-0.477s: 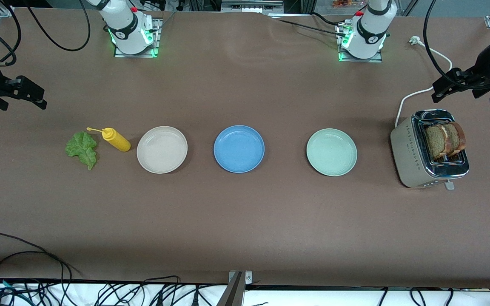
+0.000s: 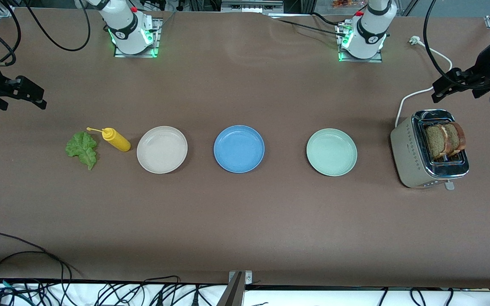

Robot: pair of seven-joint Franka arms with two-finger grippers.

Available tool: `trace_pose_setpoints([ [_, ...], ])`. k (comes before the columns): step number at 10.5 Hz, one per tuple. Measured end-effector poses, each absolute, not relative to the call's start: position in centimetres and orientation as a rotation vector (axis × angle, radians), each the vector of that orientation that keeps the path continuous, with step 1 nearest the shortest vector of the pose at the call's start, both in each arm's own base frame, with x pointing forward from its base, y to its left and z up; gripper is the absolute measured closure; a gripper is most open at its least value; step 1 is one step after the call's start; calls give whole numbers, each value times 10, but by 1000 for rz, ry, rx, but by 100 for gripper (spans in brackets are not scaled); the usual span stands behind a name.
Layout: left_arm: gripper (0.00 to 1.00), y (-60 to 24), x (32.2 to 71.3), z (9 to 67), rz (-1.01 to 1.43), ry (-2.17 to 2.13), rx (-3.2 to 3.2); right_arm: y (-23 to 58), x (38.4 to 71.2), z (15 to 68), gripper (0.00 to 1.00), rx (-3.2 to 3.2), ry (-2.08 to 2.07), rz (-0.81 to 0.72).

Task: Make sandwich in blue plate with both arms
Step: 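Move the left gripper toward the silver toaster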

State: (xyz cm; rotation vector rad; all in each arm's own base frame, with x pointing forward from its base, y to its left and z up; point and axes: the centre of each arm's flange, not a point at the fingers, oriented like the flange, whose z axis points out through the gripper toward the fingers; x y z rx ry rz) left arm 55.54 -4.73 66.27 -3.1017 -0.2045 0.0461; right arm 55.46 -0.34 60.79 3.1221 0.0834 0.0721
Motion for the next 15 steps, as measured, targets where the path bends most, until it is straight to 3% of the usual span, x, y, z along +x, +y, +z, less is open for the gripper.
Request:
trace_pose_setpoints([
  [15, 0, -56, 555, 663, 46, -179, -3104, -3, 555, 606, 0, 3122, 82, 69],
])
